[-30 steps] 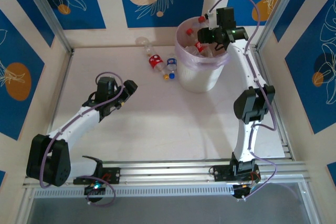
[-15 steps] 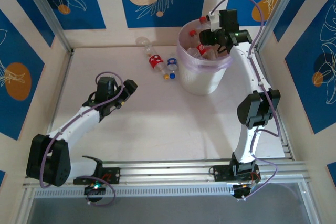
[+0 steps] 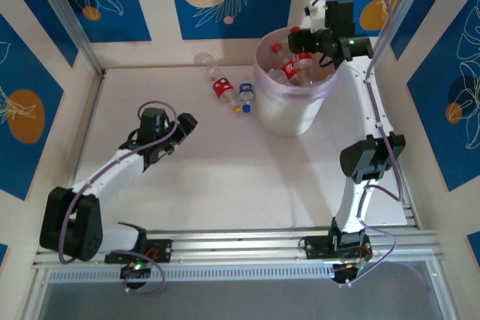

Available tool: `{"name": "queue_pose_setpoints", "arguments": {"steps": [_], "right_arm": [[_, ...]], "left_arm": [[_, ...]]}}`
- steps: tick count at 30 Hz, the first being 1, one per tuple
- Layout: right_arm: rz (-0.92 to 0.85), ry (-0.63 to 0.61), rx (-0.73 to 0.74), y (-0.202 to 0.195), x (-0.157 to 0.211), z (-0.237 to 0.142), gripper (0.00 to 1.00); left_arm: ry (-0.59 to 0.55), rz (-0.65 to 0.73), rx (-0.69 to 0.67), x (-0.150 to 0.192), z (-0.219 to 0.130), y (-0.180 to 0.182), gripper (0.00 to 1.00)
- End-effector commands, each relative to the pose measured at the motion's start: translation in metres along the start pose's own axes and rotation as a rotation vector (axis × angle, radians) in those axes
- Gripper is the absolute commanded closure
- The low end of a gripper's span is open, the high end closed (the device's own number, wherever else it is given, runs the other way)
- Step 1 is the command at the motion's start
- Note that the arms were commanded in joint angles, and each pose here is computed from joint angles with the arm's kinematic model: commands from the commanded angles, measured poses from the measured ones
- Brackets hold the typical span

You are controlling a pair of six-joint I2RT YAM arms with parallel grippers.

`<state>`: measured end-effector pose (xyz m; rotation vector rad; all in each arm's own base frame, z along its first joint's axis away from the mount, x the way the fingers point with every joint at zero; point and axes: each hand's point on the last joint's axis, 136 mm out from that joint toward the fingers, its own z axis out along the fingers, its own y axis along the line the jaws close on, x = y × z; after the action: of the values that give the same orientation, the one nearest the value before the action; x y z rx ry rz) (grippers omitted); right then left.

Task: Put the plastic bottles in the bin

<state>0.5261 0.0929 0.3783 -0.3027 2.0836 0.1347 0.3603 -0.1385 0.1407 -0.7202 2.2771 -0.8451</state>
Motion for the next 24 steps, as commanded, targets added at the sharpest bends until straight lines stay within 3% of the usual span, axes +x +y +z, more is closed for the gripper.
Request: {"name": "queue_pose_setpoints", "arguments": {"steps": [1, 4, 6, 8, 18, 24], "right_arm": [[-0.005, 0.039, -0.006, 0.003, 0.005, -0.003, 0.24], [0.030, 0.076, -0.019, 0.003, 0.016, 0.008, 0.43], [0.044, 0.099, -0.031, 0.004, 0.024, 0.017, 0.48], [0.063, 0.126, -0.036, 0.002, 0.034, 0.028, 0.59], [0.123, 0.226, -0.099, 0.018, 0.089, 0.063, 0.59], [0.104, 0.206, -0.093, 0.018, 0.078, 0.053, 0.58]], "left_arm": [[-0.018, 0.053, 0.011, -0.011, 0.006, -0.019, 0.06], [-0.013, 0.067, 0.028, -0.016, 0.014, -0.031, 0.06], [-0.011, 0.074, 0.038, -0.019, 0.017, -0.037, 0.06], [-0.010, 0.083, 0.043, -0.020, 0.020, -0.042, 0.06], [-0.010, 0.121, 0.054, -0.030, 0.042, -0.059, 0.06], [-0.008, 0.127, 0.027, -0.042, 0.074, -0.064, 0.04]]}}
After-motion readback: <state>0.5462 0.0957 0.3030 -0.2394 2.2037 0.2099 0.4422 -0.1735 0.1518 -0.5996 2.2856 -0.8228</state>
